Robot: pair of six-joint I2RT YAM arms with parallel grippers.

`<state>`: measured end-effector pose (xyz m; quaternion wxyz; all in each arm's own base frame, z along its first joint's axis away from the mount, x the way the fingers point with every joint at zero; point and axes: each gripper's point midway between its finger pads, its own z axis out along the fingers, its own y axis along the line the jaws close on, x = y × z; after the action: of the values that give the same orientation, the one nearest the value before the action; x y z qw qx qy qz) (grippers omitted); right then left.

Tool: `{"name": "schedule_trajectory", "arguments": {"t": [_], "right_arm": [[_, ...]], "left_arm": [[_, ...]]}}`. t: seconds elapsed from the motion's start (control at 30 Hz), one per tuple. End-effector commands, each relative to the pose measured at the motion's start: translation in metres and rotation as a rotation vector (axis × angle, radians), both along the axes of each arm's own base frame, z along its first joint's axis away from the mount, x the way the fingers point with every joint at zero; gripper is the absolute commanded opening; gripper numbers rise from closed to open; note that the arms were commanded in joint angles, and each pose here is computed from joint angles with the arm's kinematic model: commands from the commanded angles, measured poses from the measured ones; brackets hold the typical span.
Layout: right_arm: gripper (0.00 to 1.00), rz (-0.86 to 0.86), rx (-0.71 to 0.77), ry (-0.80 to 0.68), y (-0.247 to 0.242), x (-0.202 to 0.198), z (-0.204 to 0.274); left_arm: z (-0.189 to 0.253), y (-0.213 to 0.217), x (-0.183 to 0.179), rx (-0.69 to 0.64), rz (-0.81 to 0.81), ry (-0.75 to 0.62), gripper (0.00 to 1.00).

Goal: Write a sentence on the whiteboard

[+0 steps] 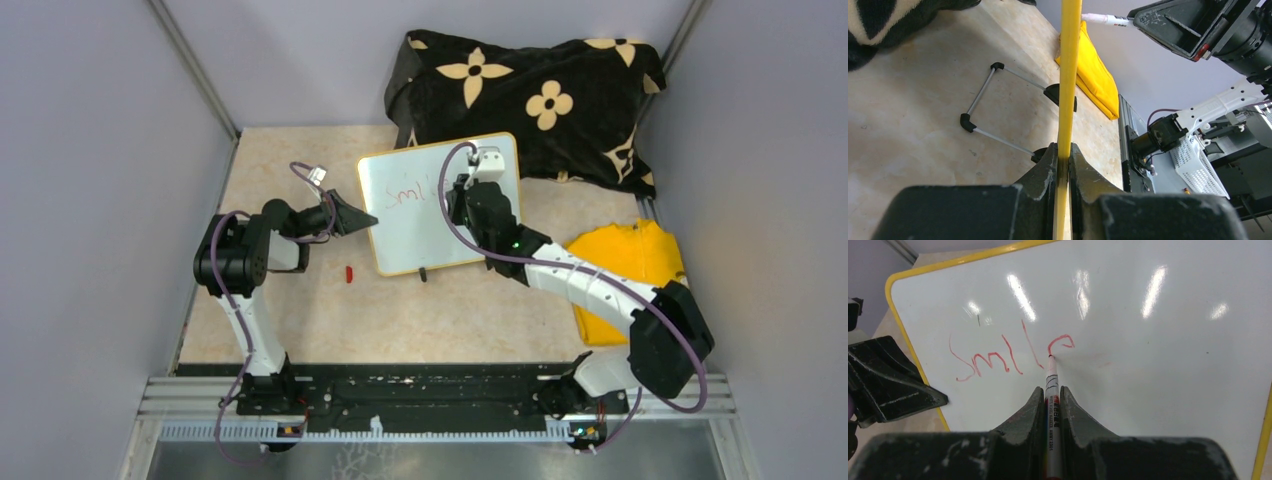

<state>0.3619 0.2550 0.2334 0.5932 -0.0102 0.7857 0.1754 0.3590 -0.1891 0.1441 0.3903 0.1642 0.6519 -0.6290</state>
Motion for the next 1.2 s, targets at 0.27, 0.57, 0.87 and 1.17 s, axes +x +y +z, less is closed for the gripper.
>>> {"name": "schedule_trajectory", "arguments": {"t": [0.27,0.57,0.87,1.17], "right_arm": [[0.0,-0.067,-0.024,0.002,-0.028,-0.008,-0.001],[0.0,-0.129,-0.034,-0.012,-0.044,-0.007,0.005],[0.0,-0.03,-0.003,-0.06,-0.033,-0.014,0.018],[0.0,0.18,0.053,-0.112,-0.009,-0.039,0.04]], "left_arm": [[0.016,-0.002,-0.007,-0.004,-0.023,-0.21,0.0],[0.016,-0.003,-0.008,-0.002,-0.027,-0.213,0.0],[0.015,-0.003,-0.009,-0.002,-0.031,-0.21,0.12],[0.016,-0.003,-0.009,-0.004,-0.031,-0.207,0.32]]}}
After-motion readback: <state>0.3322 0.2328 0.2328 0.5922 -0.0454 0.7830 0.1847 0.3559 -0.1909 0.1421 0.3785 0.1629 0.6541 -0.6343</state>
